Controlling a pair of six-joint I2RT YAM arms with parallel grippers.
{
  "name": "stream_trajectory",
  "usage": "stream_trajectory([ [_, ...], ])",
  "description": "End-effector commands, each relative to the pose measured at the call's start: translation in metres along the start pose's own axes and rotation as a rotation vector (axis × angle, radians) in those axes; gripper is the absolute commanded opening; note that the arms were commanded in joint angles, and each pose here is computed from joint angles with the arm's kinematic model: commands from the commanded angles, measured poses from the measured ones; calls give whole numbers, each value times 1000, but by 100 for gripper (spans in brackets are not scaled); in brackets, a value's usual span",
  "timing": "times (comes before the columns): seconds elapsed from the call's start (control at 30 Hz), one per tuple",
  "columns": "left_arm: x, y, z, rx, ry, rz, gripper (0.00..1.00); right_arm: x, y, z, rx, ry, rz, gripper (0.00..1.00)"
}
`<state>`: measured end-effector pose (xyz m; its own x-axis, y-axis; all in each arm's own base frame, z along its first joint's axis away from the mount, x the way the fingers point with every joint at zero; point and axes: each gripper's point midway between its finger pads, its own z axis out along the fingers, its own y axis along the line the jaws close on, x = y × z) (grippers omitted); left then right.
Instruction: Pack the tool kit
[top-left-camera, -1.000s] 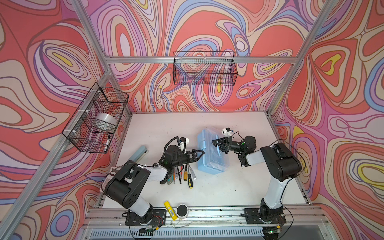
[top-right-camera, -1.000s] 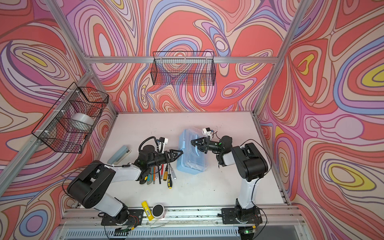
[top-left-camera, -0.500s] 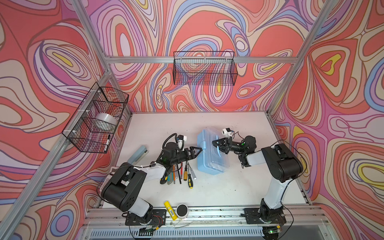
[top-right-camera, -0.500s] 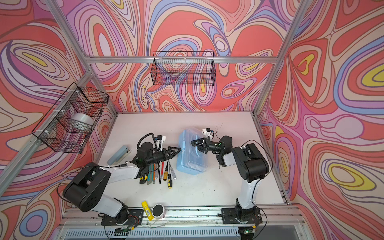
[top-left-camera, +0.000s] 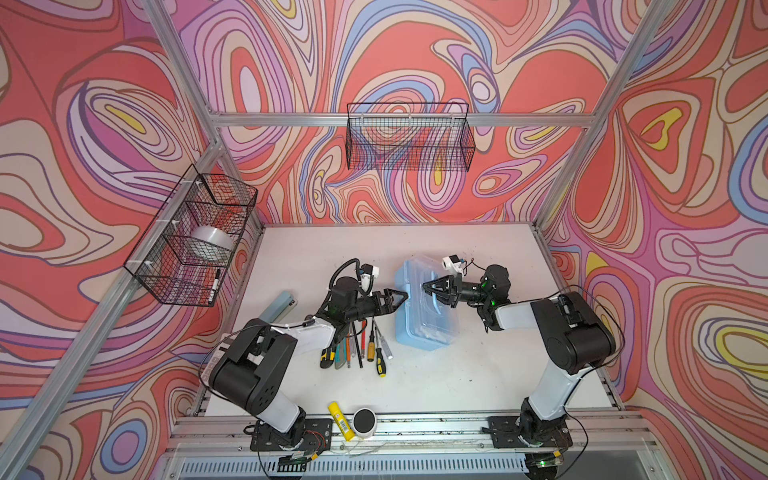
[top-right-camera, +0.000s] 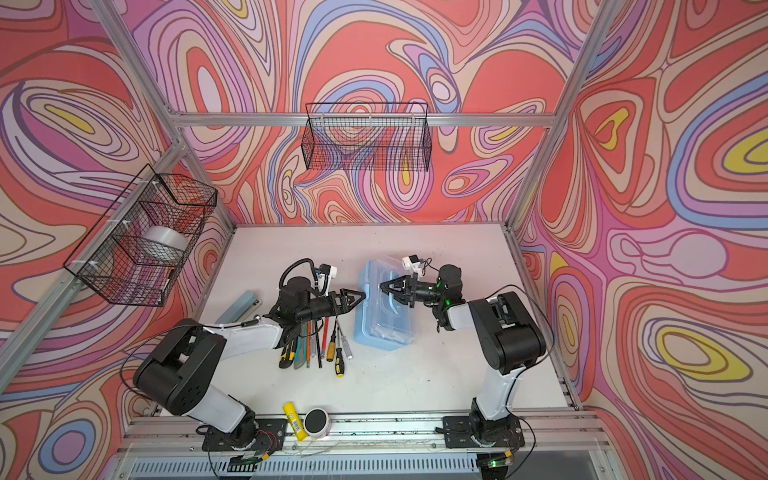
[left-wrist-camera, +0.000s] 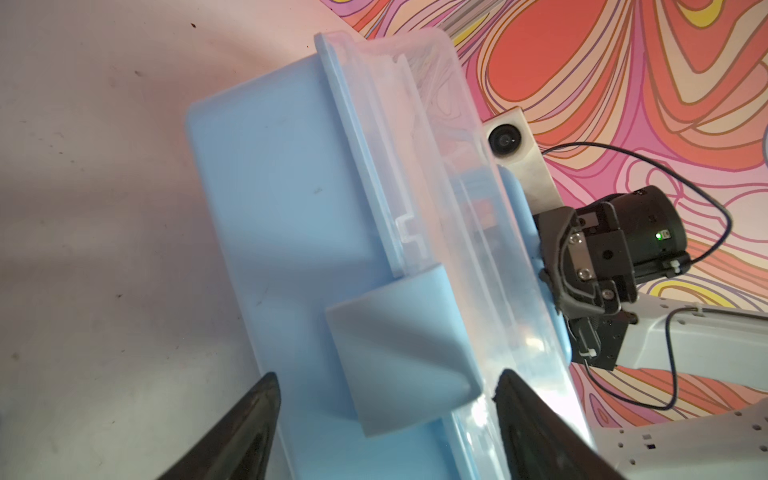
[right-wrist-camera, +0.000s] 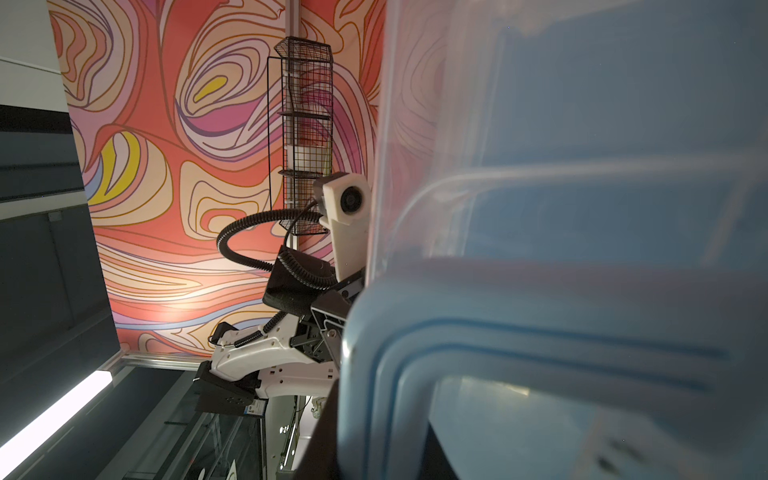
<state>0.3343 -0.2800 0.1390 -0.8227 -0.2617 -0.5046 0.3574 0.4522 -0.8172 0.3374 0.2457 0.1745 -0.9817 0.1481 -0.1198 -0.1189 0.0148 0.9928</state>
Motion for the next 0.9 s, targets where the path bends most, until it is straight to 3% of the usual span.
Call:
stream_trajectory([
  [0.0,-17,-22,11,118,-8,17,81,15,-47,-2,34,30,43,0],
  [0.37,-9,-34,20,248,64,-27,77,14,-53,0,14,35,79,0],
  [0.7,18,8,-1,19,93,-31,79,14,-59,-1,44,30,83,0],
  [0.87,18,-7,-4,83,103,-17,78,14,-59,-1,52,31,81,0],
])
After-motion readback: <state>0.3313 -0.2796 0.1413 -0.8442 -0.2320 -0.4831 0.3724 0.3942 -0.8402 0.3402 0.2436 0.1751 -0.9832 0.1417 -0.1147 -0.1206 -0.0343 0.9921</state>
